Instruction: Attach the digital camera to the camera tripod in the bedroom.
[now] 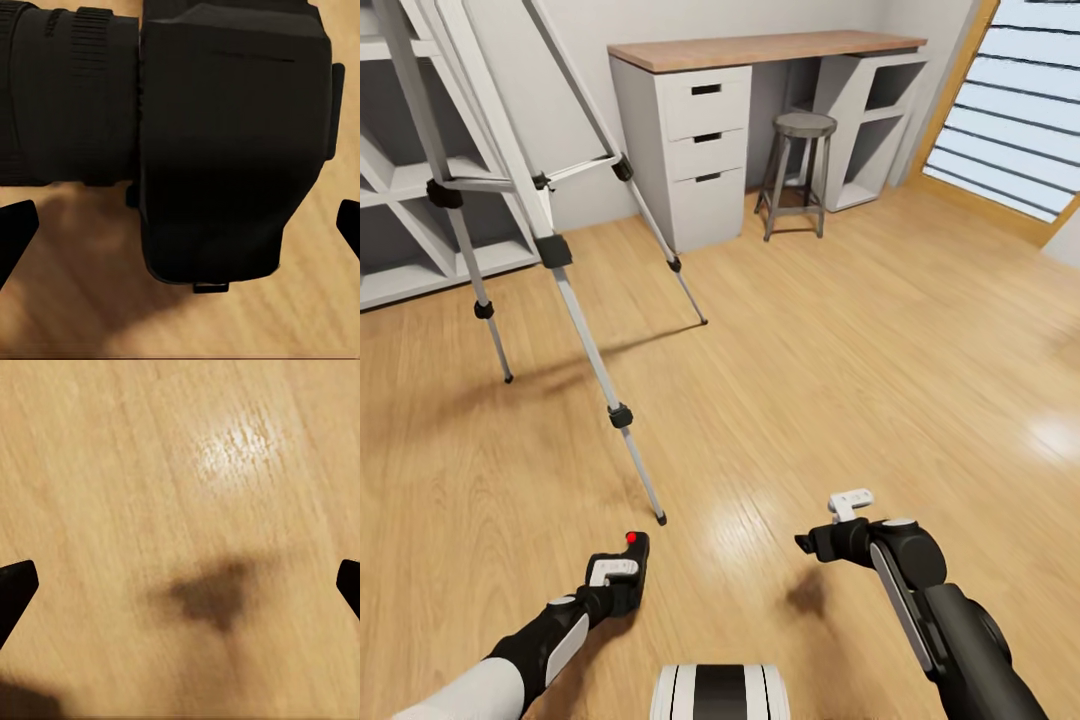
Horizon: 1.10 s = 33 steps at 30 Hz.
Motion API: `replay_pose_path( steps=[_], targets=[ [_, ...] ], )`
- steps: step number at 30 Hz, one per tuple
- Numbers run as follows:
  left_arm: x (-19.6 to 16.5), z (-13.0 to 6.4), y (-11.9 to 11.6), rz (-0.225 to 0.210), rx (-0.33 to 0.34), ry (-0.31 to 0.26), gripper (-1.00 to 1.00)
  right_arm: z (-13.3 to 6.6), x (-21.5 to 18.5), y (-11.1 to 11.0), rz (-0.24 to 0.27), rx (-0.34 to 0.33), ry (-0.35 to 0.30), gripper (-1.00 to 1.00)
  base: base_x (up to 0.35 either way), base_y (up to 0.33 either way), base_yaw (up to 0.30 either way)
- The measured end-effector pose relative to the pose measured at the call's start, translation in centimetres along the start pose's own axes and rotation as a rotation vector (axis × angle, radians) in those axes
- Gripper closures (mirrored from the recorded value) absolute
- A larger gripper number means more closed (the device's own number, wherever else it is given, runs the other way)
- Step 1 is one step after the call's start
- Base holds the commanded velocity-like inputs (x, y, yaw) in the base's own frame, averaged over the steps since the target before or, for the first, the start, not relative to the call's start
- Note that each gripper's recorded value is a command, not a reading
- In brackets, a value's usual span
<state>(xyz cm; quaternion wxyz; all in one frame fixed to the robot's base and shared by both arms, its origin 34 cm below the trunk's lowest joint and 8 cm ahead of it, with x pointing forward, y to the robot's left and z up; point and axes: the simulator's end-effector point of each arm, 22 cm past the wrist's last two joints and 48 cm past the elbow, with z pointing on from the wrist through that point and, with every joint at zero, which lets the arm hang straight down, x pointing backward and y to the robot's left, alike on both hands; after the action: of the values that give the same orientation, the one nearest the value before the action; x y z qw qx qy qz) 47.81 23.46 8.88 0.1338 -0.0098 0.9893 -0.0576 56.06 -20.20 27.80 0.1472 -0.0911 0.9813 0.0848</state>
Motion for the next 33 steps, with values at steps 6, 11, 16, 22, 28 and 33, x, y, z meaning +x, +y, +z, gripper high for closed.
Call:
replay_pose_path(
  steps=[6, 11, 16, 22, 28, 33],
  targets=[
    [1.0, 0.7, 0.2, -0.003, -0.002, 0.022, -1.00, 1.1, 1.3, 0.1, 0.004, -0.006, 0.030, -1.00, 0.000, 0.000, 0.000],
    [1.7, 1.2, 0.2, -0.004, -0.002, 0.037, -1.00, 1.7, 2.0, 0.1, 0.007, -0.008, 0.048, -1.00, 0.000, 0.000, 0.000],
    [1.7, 1.2, 0.2, -0.003, -0.001, 0.037, -1.00, 1.7, 2.1, 0.1, 0.006, -0.008, 0.049, -1.00, 0.000, 0.000, 0.000],
    [1.8, 1.2, 0.0, 0.002, 0.001, 0.038, -1.00, 1.7, 2.1, 0.1, 0.006, -0.008, 0.049, -1.00, 0.000, 0.000, 0.000],
    [1.7, 1.2, -0.1, 0.004, 0.002, 0.038, -1.00, 1.7, 2.1, 0.1, 0.005, -0.008, 0.048, -1.00, 0.000, 0.000, 0.000],
    [2.6, 1.7, 0.1, 0.001, 0.000, 0.054, -1.00, 2.3, 2.7, 0.1, 0.009, -0.011, 0.063, -1.00, 0.000, 0.000, 0.000]
  ],
)
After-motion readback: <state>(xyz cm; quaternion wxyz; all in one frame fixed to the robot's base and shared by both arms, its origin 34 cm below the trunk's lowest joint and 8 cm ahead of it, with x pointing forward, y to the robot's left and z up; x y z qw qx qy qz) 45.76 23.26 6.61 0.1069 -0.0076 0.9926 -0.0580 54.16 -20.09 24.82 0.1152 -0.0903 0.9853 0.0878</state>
